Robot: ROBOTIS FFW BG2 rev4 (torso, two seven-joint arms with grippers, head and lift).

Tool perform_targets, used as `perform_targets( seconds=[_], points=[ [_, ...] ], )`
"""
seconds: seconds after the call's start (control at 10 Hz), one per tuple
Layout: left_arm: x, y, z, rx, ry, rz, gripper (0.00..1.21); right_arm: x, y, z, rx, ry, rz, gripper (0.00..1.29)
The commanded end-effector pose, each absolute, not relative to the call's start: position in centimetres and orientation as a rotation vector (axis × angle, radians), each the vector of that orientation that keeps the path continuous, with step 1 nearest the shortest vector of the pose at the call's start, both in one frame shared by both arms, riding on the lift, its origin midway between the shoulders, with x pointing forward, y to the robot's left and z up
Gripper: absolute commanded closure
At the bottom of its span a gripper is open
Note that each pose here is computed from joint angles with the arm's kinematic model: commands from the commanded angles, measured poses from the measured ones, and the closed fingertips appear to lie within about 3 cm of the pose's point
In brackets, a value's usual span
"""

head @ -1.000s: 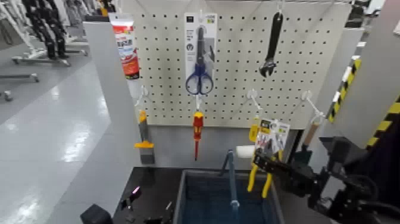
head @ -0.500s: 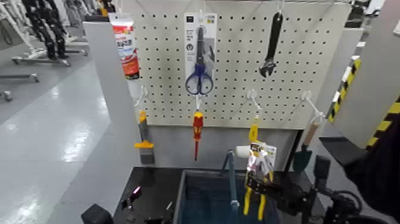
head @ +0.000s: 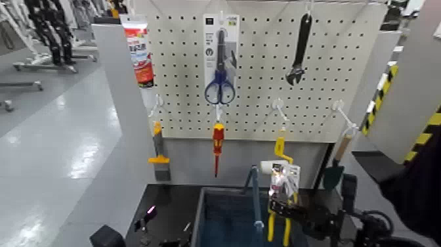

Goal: Put the yellow pliers into the crate.

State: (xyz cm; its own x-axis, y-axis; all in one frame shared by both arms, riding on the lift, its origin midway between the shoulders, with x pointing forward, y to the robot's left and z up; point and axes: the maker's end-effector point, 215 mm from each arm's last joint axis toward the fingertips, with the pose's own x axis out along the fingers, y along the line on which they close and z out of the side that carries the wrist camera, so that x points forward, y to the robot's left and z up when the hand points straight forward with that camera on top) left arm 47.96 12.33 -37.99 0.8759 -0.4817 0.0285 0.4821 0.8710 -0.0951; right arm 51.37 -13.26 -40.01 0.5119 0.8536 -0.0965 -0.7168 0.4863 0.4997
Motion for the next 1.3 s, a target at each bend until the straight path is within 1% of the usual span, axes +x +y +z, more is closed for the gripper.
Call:
perform_targets(
  seconds=[0.1,0.2,0.3,0.4,0.5,0.9,1.1,1.2,1.3],
  points=[
    [48.0,12.2,-37.9,-0.101,-0.005,-0.505,0.12,51.6,-13.2,-40.2,0.418,0.369,0.975,0.67],
    [48.0,12.3,-37.9,-0.100,-0.005,-0.506,0.12,51.6,-13.2,-40.2,0.416,0.371,0.976,0.42],
    [48.0,12.3,-37.9,-0.101,-0.005,-0.505,0.12,51.7,-13.3,-40.1,0.416,0.369,0.975,0.27],
    [48.0,12.3,-37.9,-0.101,-0.005,-0.505,0.12,51.7,-13.3,-39.9,0.415,0.363,0.975,0.07],
    [48.0,12.3,-37.9,-0.101,-0.005,-0.507,0.12,51.8,-13.4,-39.7,0.411,0.360,0.976,0.05],
    [48.0,12.3,-37.9,-0.101,-0.005,-0.507,0.12,52.0,-13.3,-38.8,0.405,0.335,0.980,0.05],
    [48.0,12.4,-37.9,-0.101,-0.005,-0.505,0.12,52.5,-13.6,-37.6,0.380,0.289,0.943,0.05],
    [48.0,12.4,-37.9,-0.101,-0.005,-0.505,0.12,52.9,-14.4,-37.1,0.321,0.263,0.890,0.05],
    [48.0,12.5,-37.9,-0.099,-0.005,-0.504,0.12,53.3,-15.1,-36.6,0.235,0.250,0.813,0.05]
  ],
)
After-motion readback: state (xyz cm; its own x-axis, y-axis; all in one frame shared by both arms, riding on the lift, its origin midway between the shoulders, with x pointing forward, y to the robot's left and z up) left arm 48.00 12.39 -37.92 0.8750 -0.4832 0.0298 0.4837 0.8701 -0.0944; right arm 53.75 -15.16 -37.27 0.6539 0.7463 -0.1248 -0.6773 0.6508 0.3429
